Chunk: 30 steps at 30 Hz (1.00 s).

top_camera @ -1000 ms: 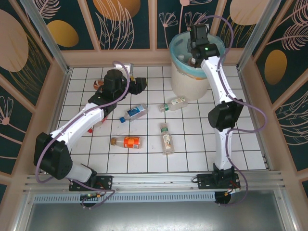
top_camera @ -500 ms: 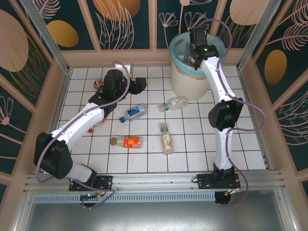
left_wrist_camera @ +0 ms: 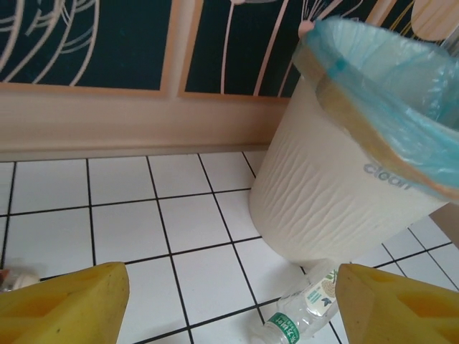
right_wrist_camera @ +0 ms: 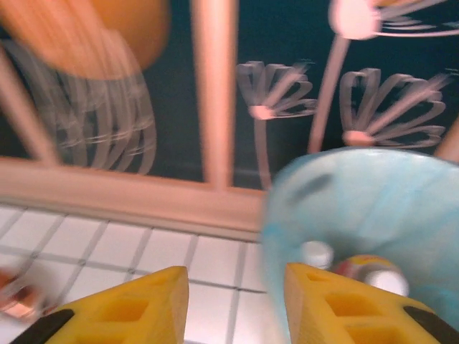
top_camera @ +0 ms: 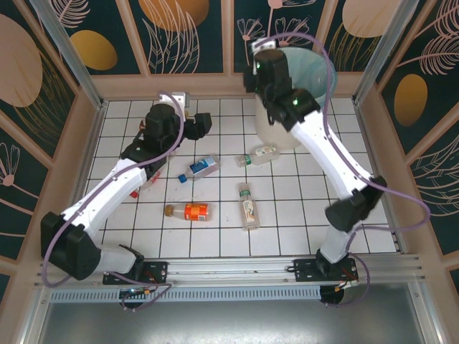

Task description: Put the plastic bottles in the bin

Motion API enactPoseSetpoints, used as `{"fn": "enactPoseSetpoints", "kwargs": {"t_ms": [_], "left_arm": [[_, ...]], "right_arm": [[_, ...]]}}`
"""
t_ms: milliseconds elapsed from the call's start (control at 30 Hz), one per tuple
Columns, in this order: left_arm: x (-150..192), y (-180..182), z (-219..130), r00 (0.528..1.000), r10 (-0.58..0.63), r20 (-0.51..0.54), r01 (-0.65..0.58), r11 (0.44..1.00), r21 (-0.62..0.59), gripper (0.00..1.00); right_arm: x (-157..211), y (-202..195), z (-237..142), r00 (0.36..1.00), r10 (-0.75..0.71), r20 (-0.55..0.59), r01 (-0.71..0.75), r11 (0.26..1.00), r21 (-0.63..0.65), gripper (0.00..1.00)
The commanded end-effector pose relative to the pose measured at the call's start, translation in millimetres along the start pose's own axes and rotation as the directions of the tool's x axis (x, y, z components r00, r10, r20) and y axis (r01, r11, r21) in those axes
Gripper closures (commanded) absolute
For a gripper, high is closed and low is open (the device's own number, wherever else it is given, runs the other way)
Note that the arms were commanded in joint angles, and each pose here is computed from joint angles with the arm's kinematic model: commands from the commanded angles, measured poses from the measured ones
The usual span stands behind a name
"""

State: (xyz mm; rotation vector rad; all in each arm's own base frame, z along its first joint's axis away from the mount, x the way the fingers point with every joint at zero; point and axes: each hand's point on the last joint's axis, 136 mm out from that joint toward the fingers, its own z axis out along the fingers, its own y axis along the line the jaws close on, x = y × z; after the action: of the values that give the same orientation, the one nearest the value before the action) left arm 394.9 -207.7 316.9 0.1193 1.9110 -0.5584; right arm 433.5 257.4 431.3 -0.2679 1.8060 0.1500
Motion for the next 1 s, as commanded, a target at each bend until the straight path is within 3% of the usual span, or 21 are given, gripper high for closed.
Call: {"fn": "enactPoseSetpoints", "kwargs": {"t_ms": [0, 133, 267, 500, 733, 967], "left_arm": [[-15, 7, -36, 0.999, -0.028, 0.025, 0.029, 0.997, -0.068, 0.23], [16, 40, -72, 0.997, -0.078, -0.018, 0.072, 0.973, -0.217, 0.21], [57, 68, -104, 0.984, -0.173, -0.053, 0.147, 0.936, -0.318, 0.19], [135, 100, -142, 0.929, -0.352, -0.116, 0.270, 0.857, -0.440, 0.19], [168, 108, -158, 0.856, -0.512, -0.072, 0.425, 0.777, -0.464, 0.19], [192, 133, -171, 0.844, -0.535, -0.035, 0.418, 0.698, -0.582, 0.19]], "right_arm": [[-3, 39, -26, 0.985, -0.082, 0.153, 0.105, 0.983, -0.148, 0.57], [36, 97, -61, 0.969, -0.135, 0.205, 0.203, 0.910, -0.361, 0.51], [80, 136, -74, 0.973, -0.177, 0.148, 0.228, 0.830, -0.510, 0.50], [174, 212, -94, 0.928, -0.361, 0.087, 0.301, 0.594, -0.746, 0.50], [236, 256, -74, 0.898, -0.422, -0.121, 0.141, 0.537, -0.832, 0.49], [298, 260, -28, 0.795, -0.597, -0.105, 0.298, 0.536, -0.790, 0.48]]}}
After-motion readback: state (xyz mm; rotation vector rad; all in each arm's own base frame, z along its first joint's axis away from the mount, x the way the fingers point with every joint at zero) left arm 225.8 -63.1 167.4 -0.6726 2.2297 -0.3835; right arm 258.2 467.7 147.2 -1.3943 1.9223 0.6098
